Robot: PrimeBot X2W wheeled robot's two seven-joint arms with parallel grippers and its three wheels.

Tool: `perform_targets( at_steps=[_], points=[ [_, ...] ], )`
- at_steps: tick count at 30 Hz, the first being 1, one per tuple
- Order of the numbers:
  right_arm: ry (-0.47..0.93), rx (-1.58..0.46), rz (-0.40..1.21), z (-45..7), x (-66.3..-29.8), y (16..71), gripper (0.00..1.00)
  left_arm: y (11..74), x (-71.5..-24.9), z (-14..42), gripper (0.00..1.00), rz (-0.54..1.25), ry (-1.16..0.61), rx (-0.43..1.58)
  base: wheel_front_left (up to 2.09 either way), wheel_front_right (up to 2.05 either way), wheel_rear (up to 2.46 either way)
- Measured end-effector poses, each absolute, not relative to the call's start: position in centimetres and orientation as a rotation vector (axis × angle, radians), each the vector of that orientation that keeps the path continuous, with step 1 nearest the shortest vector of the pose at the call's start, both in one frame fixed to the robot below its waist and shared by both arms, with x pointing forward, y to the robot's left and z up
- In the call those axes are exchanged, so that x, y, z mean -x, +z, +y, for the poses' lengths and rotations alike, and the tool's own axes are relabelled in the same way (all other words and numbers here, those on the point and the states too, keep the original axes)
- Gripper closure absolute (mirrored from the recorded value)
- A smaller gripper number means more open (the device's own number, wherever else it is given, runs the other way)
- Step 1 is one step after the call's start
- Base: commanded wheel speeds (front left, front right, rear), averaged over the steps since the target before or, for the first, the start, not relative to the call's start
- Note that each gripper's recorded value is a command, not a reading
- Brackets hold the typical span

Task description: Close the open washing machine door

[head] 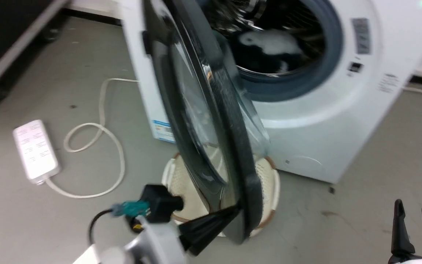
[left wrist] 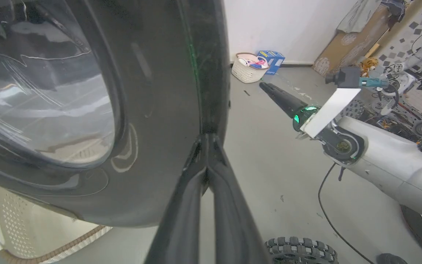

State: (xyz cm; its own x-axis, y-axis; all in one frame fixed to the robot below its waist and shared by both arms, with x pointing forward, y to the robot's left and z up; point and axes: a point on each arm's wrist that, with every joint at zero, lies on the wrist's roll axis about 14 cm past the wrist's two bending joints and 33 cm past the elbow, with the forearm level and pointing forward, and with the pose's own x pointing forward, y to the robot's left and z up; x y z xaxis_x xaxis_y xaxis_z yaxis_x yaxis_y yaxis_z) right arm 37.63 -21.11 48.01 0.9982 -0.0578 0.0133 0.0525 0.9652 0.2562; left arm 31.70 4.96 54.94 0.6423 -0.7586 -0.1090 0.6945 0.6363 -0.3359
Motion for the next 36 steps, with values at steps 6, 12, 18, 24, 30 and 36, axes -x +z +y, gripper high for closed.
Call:
perform_targets(
  at_steps=[6, 12, 18, 24, 30, 36],
  points=[
    [-0.153, -0.269, -0.033, -24.1, -36.3, 48.0, 0.0, 54.6, -35.6, 0.3, 1.0, 0.228, -0.945, 0.261, 0.0, 0.0, 0.0],
    [-0.249, -0.281, -0.024, -26.8, -34.5, 47.4, 0.0, 54.2, -40.5, -3.2, 1.0, 0.193, -0.989, 0.209, 0.0, 0.0, 0.0],
    [-0.328, -0.276, 0.003, -28.9, -32.8, 46.5, 0.0, 53.7, -45.4, -5.3, 1.0, 0.161, -0.961, 0.199, 0.0, 0.0, 0.0],
    [-0.337, -0.272, 0.001, -29.2, -32.6, 46.5, 0.0, 54.9, -47.6, -5.4, 1.0, 0.115, -0.894, 0.265, 0.0, 0.0, 0.0],
    [-0.279, -0.265, -0.026, -27.8, -33.7, 47.5, 0.0, 60.4, -49.4, -0.6, 1.0, -0.063, -0.736, 0.415, 0.0, 0.0, 0.0],
    [-0.19, -0.278, -0.058, -25.3, -35.1, 48.6, 0.0, 67.5, -50.3, 9.4, 1.0, -0.329, -0.432, 0.364, 0.0, 0.0, 0.0]
  ],
)
